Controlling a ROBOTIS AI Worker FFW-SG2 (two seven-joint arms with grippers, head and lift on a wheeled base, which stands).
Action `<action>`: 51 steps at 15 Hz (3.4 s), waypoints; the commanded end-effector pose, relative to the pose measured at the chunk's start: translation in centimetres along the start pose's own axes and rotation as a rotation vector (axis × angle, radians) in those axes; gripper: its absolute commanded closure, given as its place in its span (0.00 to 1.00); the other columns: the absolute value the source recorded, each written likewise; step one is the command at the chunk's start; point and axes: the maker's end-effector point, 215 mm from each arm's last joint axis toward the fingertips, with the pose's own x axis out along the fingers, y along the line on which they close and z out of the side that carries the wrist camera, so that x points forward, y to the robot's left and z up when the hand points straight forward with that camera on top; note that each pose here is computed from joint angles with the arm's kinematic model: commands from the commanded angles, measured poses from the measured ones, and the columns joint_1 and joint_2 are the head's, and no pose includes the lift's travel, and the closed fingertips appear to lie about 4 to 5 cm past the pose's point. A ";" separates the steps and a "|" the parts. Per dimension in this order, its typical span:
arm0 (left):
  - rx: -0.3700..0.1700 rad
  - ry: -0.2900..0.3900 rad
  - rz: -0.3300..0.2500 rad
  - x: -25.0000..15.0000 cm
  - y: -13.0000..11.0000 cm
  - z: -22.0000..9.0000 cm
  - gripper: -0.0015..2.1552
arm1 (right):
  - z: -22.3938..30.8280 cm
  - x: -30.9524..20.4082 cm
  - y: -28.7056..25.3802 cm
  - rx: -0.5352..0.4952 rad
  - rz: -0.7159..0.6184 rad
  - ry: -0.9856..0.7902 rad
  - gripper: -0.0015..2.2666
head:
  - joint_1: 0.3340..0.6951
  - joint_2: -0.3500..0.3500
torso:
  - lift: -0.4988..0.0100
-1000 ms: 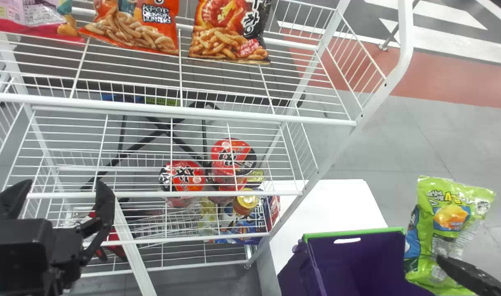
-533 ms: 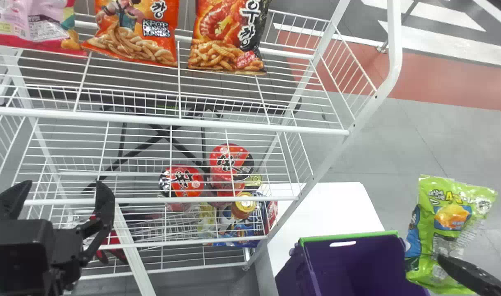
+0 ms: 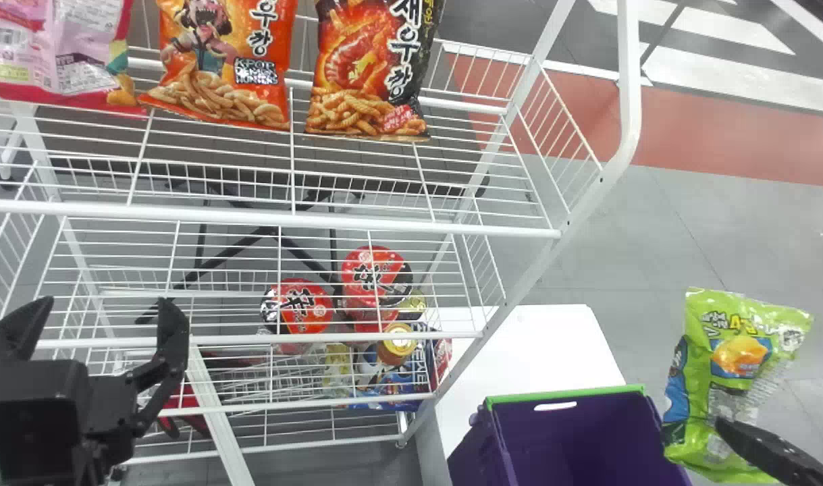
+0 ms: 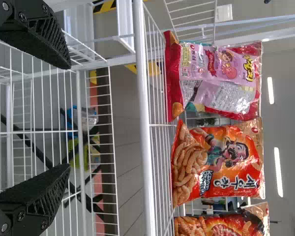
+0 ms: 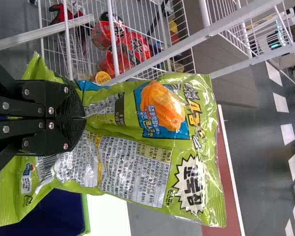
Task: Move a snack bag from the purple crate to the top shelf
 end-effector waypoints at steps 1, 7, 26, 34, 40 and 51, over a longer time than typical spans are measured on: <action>0.000 -0.002 0.001 0.0 0.0 0.1 0.05 | -0.2 0.0 0.0 0.005 0.000 0.001 0.82 | 1.00 0.00 | 0.70; 0.003 -0.004 0.003 0.0 0.1 0.2 0.05 | -0.1 0.0 0.2 0.008 0.010 0.000 0.82 | 1.00 0.00 | 0.75; 0.027 0.009 -0.005 -0.5 -0.4 0.5 0.05 | 0.7 -0.7 -0.2 0.024 -0.001 -0.022 0.82 | 1.00 0.00 | 0.90; 0.026 0.010 -0.006 -0.8 -0.5 0.5 0.05 | 0.4 -0.5 -0.3 0.037 0.003 -0.020 0.83 | 1.00 0.00 | 0.96; 0.030 0.007 -0.008 -1.0 -0.6 0.6 0.05 | 0.2 -0.4 -0.2 0.044 0.014 -0.020 0.83 | 1.00 0.00 | 1.00; 0.032 0.007 -0.026 -1.5 -1.8 0.5 0.05 | 8.4 -1.3 5.5 -0.068 0.116 -0.146 0.88 | 1.00 0.00 | 0.98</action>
